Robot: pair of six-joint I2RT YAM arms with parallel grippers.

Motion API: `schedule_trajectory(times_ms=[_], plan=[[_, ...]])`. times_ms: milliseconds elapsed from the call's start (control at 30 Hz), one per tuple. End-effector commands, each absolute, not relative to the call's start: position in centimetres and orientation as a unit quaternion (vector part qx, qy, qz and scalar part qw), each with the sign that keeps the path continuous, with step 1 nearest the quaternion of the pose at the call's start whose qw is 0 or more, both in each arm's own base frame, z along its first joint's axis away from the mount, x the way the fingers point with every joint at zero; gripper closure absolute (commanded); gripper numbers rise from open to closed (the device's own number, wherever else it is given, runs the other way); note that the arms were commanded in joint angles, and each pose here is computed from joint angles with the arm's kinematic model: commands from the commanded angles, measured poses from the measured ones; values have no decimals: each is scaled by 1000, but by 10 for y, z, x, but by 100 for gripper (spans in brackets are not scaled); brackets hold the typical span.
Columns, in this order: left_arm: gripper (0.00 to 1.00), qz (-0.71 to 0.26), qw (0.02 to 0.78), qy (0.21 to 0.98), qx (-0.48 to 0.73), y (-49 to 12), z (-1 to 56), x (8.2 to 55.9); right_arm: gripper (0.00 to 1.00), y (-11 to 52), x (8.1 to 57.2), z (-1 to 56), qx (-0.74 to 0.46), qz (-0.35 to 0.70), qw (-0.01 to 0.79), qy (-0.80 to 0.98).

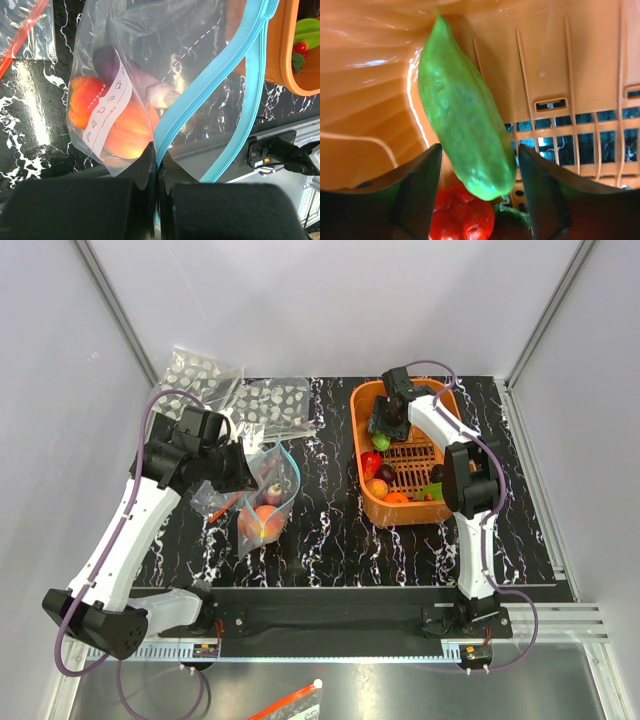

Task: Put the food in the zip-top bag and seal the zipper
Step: Pick up the fake vegetable from the bin, then place the fake vegetable in the zipper food storage bag.

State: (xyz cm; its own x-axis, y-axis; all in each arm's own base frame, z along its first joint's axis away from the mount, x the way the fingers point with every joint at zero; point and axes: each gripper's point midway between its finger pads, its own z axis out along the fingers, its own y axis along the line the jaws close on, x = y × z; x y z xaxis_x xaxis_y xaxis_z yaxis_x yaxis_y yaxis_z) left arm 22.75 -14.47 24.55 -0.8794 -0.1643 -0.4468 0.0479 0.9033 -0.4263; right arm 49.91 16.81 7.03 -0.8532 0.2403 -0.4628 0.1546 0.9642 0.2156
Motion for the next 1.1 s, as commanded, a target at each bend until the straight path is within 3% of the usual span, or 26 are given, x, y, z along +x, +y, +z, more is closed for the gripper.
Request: schedule_trajectory(times_ms=[0,100,233,467,767,1067], plan=[[100,-220,282,933,-25,-143,266,237,35,173,507,69,81,99,259,957],[100,-220,281,934,-27,-143,266,238,40,174,505,70,76,101,259,958],[100,-217,282,934,-27,-143,265,240,55,171,501,80,66,98,258,959],[100,-194,297,935,-21,-136,263,248,60,163,478,170,63,112,301,945],[100,-134,344,929,-4,-120,265,277,63,185,377,274,59,245,268,930],[100,-149,371,916,19,-131,252,297,64,271,255,338,-66,392,136,907]])
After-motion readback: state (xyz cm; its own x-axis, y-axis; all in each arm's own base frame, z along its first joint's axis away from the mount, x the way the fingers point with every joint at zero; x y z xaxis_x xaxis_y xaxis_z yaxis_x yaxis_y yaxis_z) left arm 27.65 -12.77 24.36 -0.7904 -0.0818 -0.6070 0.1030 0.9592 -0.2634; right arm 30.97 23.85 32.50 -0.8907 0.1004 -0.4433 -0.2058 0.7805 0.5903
